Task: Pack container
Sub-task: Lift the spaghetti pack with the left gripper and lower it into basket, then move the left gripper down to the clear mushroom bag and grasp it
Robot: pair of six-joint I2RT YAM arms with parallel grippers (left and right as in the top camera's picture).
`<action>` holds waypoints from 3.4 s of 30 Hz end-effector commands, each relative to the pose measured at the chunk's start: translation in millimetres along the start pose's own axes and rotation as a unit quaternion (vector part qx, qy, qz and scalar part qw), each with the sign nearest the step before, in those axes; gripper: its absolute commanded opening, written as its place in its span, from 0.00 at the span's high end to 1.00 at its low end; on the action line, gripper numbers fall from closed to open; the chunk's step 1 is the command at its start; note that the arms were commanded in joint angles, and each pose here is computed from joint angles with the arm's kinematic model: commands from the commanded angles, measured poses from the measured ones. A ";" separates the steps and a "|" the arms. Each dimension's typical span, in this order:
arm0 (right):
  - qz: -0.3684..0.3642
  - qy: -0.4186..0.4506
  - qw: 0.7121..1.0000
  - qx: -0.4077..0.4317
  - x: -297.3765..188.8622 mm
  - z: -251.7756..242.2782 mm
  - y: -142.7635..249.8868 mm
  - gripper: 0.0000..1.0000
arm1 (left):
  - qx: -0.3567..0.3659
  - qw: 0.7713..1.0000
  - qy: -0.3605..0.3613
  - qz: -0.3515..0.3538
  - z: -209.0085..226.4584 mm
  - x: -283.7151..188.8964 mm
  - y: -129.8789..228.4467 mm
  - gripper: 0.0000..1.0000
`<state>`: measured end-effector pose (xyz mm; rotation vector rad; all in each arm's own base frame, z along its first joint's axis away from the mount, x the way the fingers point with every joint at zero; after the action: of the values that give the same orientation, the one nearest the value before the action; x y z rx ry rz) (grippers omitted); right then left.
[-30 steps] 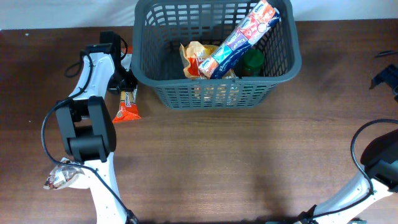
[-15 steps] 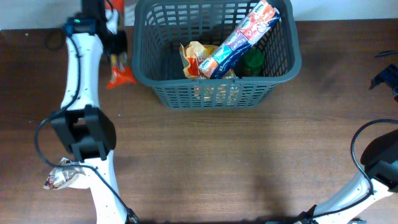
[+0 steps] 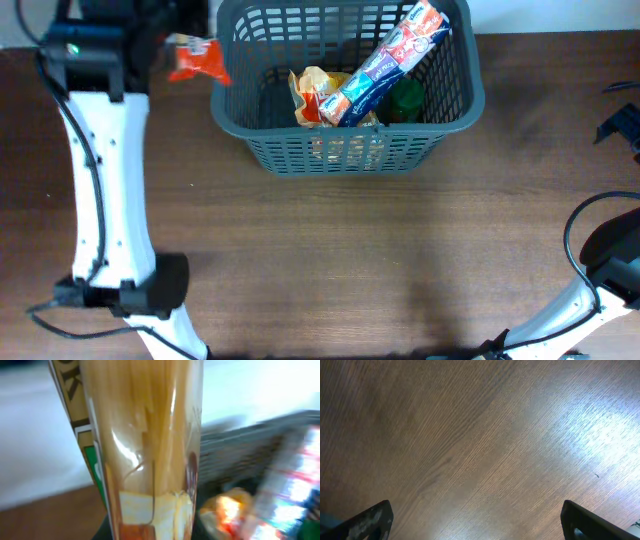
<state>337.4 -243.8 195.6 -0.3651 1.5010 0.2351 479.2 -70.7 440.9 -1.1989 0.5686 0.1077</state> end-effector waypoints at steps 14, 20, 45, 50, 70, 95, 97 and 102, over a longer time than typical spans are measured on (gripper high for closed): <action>-0.006 0.003 1.000 0.004 -3.2 -1.5 0.8 0.01 | 0.092 0.986 0.140 -0.026 -111.6 47.5 -16.9 0.98; -0.006 0.003 1.000 0.004 -3.2 -1.5 0.8 0.01 | 0.095 0.980 0.173 0.020 -139.8 90.3 11.5 0.98; -0.006 0.003 1.000 0.004 -3.2 -1.5 0.8 0.01 | 0.096 0.964 0.179 0.170 -155.2 133.2 92.2 0.01; -0.006 0.003 1.000 0.004 -3.2 -1.5 0.8 0.01 | 0.104 0.971 0.154 0.153 -144.2 127.6 78.7 0.01; -0.006 0.003 1.000 0.004 -3.2 -1.5 0.8 0.02 | -0.036 0.975 0.087 0.200 -64.0 -22.8 71.6 0.01; -0.006 0.003 1.000 0.004 -3.2 -1.5 0.8 0.01 | -0.340 0.864 -0.232 0.289 45.8 -160.7 178.2 0.01; -0.006 0.003 1.000 0.004 -3.2 -1.5 0.8 0.01 | -0.372 0.839 -0.254 0.304 44.3 -166.2 197.6 0.01; -0.006 0.003 1.000 0.004 -3.2 -1.5 0.8 0.01 | -0.439 0.788 -0.286 0.323 36.3 -171.0 240.1 0.01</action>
<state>337.5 -243.8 195.6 -0.3650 1.5008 0.2346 274.5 78.1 340.5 -1.6003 0.4857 1.2815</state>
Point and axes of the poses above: each gripper's point midway between its finger pads, its own x axis out along the fingers, its own z axis along the line the jaws close on, y = z × x, the point moved 2 cm from there along -x, back along the fingers, and after that the axes turned 13 degrees about x, right-handed, at the moved point
